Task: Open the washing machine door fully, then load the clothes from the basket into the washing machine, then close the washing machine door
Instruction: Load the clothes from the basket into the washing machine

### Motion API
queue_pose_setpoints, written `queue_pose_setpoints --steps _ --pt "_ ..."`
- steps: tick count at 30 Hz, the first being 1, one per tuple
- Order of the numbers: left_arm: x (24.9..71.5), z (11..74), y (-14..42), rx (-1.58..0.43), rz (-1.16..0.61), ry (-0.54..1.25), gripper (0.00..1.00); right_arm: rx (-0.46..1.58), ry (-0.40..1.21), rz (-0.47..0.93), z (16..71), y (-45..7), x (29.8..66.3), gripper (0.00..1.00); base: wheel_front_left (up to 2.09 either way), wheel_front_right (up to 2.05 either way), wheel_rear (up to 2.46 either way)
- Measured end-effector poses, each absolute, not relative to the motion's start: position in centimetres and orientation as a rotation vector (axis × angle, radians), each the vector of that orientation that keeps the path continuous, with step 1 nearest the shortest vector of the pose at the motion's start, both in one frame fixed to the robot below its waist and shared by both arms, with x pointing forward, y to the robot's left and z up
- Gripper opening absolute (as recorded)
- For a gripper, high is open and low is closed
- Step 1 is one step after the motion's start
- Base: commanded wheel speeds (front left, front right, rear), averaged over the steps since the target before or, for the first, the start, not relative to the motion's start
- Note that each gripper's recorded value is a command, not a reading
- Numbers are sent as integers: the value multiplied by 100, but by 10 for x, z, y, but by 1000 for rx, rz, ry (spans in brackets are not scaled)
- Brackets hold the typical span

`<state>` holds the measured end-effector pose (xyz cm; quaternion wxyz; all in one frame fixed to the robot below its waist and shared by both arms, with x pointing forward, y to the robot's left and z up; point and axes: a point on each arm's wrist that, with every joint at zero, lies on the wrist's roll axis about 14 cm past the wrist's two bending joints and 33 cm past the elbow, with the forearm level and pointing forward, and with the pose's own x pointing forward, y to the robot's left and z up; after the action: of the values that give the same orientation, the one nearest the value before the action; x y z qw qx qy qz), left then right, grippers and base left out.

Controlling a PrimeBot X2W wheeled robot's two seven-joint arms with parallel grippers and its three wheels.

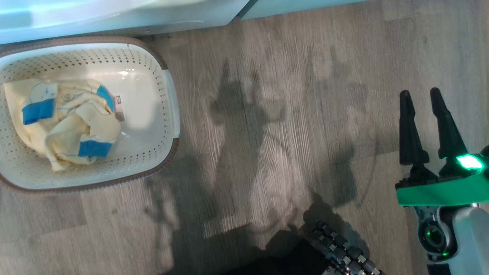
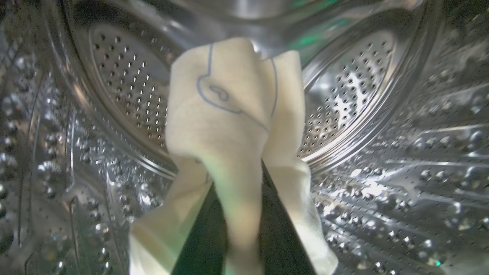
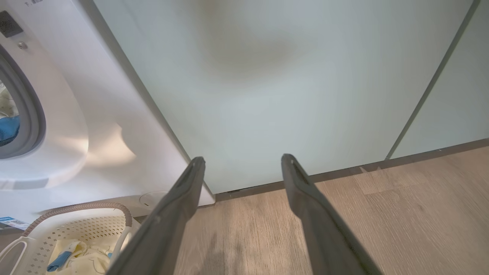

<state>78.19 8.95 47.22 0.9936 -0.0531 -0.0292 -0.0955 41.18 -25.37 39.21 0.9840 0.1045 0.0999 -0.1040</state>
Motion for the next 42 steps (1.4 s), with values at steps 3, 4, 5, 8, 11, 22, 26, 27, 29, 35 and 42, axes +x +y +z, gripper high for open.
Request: queue_pose_setpoints --steps 3,4,5,8,11,22,26,27,29,35,42 --pt "781 454 91 -109 -194 -3 0 211 205 -210 390 -254 412 100 0 0 0" --pt "781 454 91 -109 -194 -3 0 211 205 -210 390 -254 412 100 0 0 0" --pt "780 445 91 -111 -194 33 0 215 206 -210 389 -254 413 100 0 0 0" --pt "778 426 90 -121 -189 100 64 221 212 -208 386 -252 414 100 0 0 0" --pt "776 415 89 -118 -185 141 100 220 204 -201 387 -251 418 100 0 0 0" --pt "761 399 87 -130 -179 190 100 225 181 -194 391 -251 425 100 0 0 0" --pt "749 402 85 -122 -181 161 100 221 163 -191 397 -252 427 100 0 0 0" --pt "745 402 84 -121 -182 159 100 220 157 -188 399 -251 427 100 0 0 0" --pt "735 406 81 -121 -192 138 100 214 144 -184 403 -251 429 100 0 0 0" --pt "699 429 82 -100 -203 35 100 191 106 -172 419 -250 428 100 0 0 0" --pt "636 456 93 -97 -185 -45 100 175 78 -161 434 -246 418 100 0 0 0"
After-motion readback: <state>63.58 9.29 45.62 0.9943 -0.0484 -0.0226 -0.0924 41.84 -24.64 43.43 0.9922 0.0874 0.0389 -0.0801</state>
